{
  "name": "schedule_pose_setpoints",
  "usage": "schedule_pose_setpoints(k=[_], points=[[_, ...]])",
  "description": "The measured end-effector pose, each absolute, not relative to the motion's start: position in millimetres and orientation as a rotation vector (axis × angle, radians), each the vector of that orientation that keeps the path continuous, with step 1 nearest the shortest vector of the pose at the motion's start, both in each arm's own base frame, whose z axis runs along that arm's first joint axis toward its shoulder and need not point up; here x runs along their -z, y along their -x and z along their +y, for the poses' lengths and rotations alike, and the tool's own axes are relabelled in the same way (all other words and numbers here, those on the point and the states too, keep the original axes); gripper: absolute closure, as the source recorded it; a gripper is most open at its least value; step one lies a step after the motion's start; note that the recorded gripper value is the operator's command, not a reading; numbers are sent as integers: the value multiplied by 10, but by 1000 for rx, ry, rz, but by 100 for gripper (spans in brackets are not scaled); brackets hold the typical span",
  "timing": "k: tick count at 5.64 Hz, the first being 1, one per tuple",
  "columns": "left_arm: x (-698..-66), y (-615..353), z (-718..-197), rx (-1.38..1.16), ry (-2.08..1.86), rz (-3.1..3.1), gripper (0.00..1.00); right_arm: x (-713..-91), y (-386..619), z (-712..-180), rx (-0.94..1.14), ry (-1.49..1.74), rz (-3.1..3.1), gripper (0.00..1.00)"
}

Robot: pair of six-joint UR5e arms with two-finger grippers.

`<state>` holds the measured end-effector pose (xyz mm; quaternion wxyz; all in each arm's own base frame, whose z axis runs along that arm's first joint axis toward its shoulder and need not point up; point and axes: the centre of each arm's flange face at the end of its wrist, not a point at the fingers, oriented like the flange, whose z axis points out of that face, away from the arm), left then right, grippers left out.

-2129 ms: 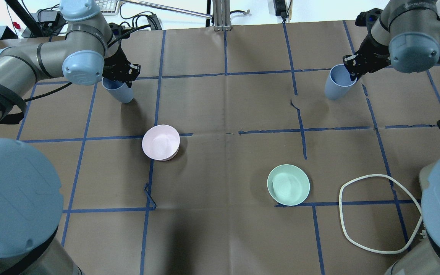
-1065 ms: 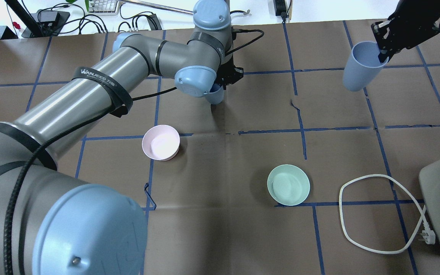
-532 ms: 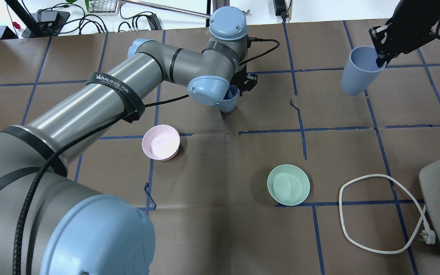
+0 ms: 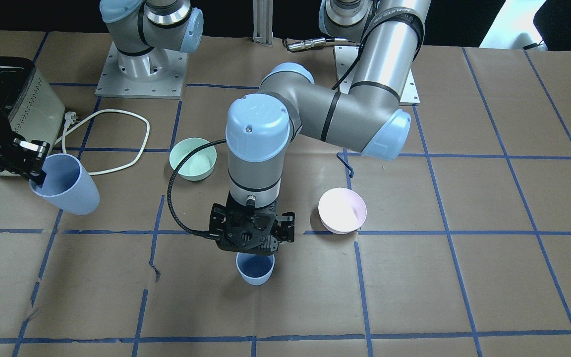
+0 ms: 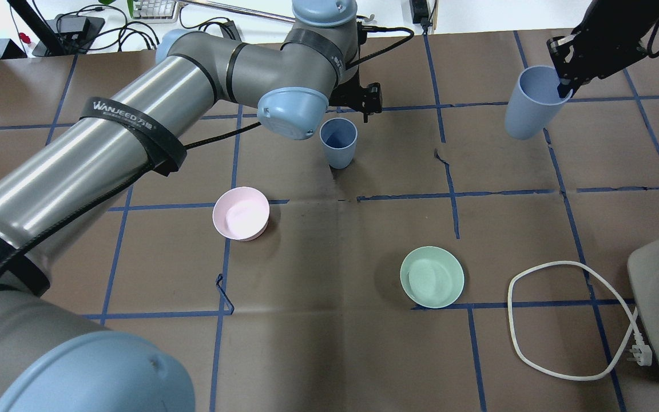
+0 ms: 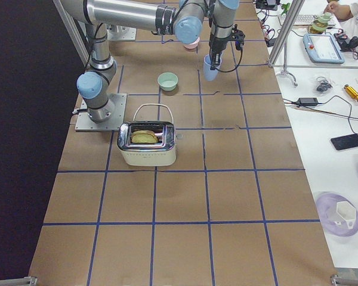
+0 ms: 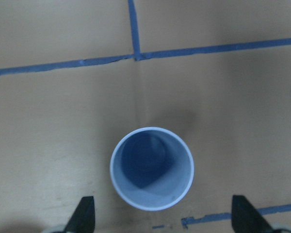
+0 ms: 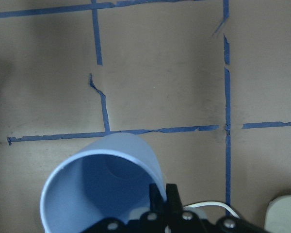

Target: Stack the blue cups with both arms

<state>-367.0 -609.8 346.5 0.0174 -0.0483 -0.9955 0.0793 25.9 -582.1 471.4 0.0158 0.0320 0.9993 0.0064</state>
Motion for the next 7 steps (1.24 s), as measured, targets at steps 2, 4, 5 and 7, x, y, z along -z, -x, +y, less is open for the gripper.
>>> schedule_pose_setpoints(k=[2, 4, 5, 7], points=[[-4455, 2948, -5750, -174, 29, -3087, 1, -4671, -1001, -5873, 41, -132, 3109, 92], [-4952, 2167, -5467, -99, -76, -3097, 1, -4553, -1912, -5900, 92, -196, 3094, 92], [-4978, 1825, -5354, -62, -81, -3104, 1, -4511, -2390, -5929, 104, -246, 3082, 92], [-4938, 1585, -4973, -25, 2, -3113, 1, -4389, -3023, -6105, 120, -324, 3060, 92]])
